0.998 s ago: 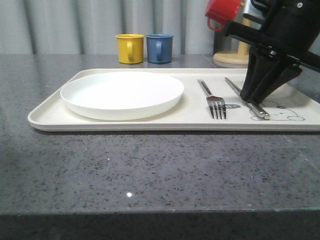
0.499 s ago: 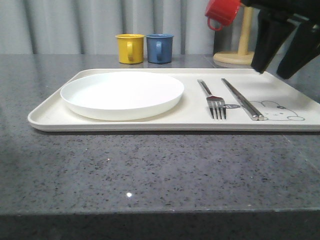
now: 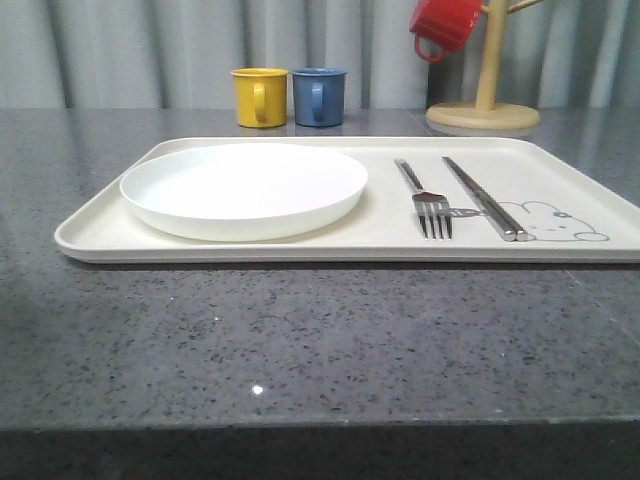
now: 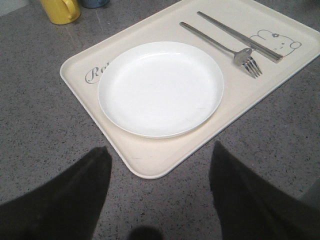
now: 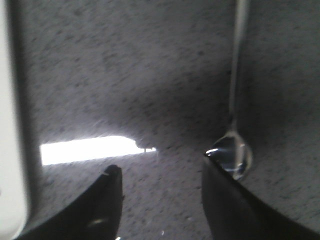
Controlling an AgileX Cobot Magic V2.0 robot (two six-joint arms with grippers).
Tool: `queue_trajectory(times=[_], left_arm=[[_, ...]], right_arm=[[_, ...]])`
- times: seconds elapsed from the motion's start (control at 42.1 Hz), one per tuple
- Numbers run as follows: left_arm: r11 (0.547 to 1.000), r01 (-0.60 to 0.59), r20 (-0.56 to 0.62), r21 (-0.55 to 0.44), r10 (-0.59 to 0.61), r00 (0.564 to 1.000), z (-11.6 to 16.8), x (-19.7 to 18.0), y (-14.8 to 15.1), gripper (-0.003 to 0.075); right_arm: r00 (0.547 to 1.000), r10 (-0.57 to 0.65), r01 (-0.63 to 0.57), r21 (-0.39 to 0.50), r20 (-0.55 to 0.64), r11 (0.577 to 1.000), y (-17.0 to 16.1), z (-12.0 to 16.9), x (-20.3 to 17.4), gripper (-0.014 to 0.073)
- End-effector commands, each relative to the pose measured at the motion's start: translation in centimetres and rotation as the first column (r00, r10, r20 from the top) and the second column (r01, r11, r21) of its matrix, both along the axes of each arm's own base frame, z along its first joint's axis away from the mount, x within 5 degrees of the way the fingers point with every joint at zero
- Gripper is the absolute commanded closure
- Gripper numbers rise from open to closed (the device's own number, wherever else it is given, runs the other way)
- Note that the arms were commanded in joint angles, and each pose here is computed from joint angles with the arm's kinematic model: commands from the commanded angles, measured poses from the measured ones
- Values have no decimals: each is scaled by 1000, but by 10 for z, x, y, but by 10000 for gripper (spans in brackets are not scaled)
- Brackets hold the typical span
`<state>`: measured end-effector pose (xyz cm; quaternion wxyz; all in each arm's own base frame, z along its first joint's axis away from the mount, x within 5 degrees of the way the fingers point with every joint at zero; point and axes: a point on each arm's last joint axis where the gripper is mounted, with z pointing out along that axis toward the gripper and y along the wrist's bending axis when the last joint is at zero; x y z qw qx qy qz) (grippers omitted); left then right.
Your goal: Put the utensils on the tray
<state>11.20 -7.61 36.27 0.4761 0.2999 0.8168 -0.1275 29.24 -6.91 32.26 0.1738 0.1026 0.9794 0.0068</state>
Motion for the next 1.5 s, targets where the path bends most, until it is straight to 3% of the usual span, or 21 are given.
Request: queue_trajectory(times=[0.0, 0.523, 0.784, 1.07, 1.284, 1.474], left_arm=[[998, 4, 69, -60, 0, 998, 14, 1, -2, 302], [998, 4, 69, -60, 0, 998, 14, 1, -2, 302], [998, 4, 69, -60, 0, 998, 14, 1, -2, 302], [998, 4, 69, -60, 0, 998, 14, 1, -2, 302], [998, 4, 69, -60, 0, 998, 14, 1, -2, 302], [998, 4, 69, -60, 0, 998, 14, 1, -2, 302]], right_arm=[[994, -37, 40, -31, 106, 999, -16, 9, 6, 200], [1000, 8, -8, -109, 0, 994, -37, -44, 40, 203], [1000, 8, -10, -103, -18, 995, -38, -52, 44, 354], [1000, 6, -8, -93, -23, 996, -37, -53, 44, 581], [999, 21, -19, -72, 31, 997, -24, -36, 40, 584], [985, 115, -106, -69, 132, 992, 16, 5, 23, 584]])
